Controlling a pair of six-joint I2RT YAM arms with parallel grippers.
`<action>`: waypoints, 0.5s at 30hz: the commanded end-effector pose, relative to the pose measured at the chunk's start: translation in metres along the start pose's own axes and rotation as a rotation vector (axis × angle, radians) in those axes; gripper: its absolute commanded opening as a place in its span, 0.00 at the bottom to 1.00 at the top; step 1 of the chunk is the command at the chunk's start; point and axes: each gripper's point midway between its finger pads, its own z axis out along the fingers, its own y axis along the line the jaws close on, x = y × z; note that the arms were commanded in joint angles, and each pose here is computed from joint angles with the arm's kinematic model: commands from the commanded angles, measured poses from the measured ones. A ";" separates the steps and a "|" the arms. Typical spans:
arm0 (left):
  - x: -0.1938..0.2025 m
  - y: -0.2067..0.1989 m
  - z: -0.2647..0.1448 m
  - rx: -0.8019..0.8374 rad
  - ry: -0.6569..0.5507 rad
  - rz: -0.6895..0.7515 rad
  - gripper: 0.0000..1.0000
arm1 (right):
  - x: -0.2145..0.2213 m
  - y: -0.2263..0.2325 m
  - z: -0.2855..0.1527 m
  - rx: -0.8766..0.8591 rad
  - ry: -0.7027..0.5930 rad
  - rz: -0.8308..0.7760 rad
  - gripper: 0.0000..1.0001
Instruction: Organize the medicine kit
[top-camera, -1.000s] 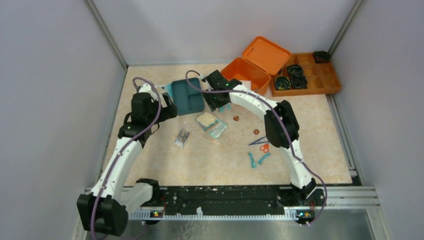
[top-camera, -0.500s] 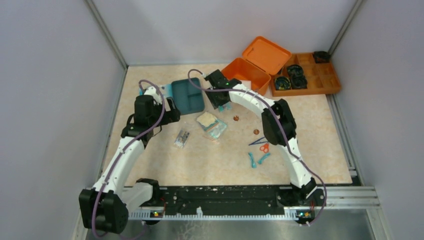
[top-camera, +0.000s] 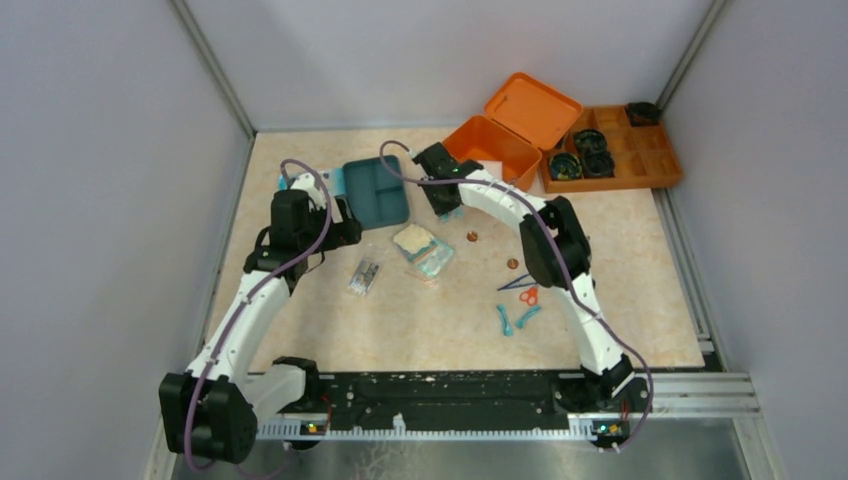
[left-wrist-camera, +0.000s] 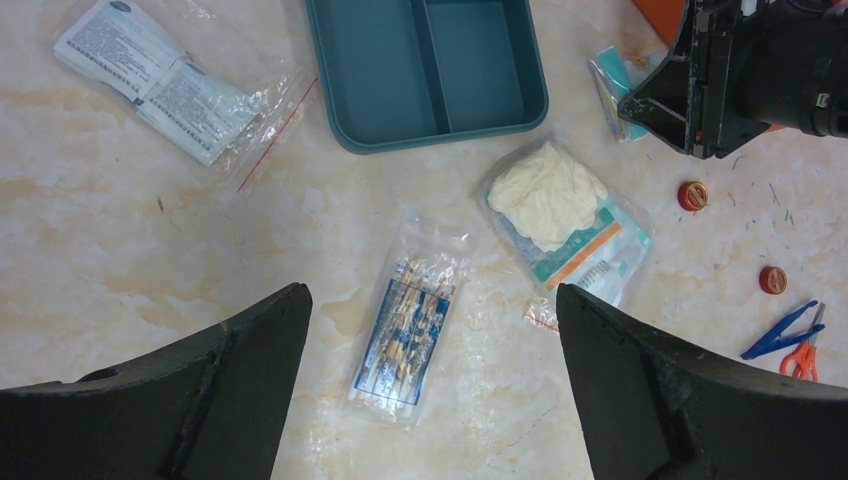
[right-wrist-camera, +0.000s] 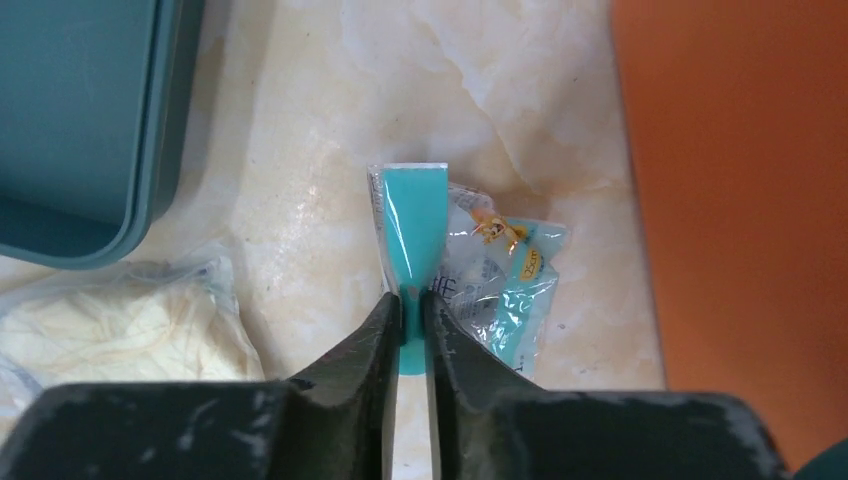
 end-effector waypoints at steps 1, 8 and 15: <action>-0.004 -0.002 0.000 0.009 -0.011 0.016 0.99 | -0.008 -0.005 -0.007 0.024 -0.042 0.023 0.06; -0.004 -0.002 0.001 0.007 -0.006 0.014 0.99 | -0.016 -0.008 -0.026 0.025 -0.088 0.050 0.00; -0.005 0.000 0.001 0.001 -0.006 0.012 0.99 | -0.051 0.004 -0.094 -0.092 -0.225 0.088 0.00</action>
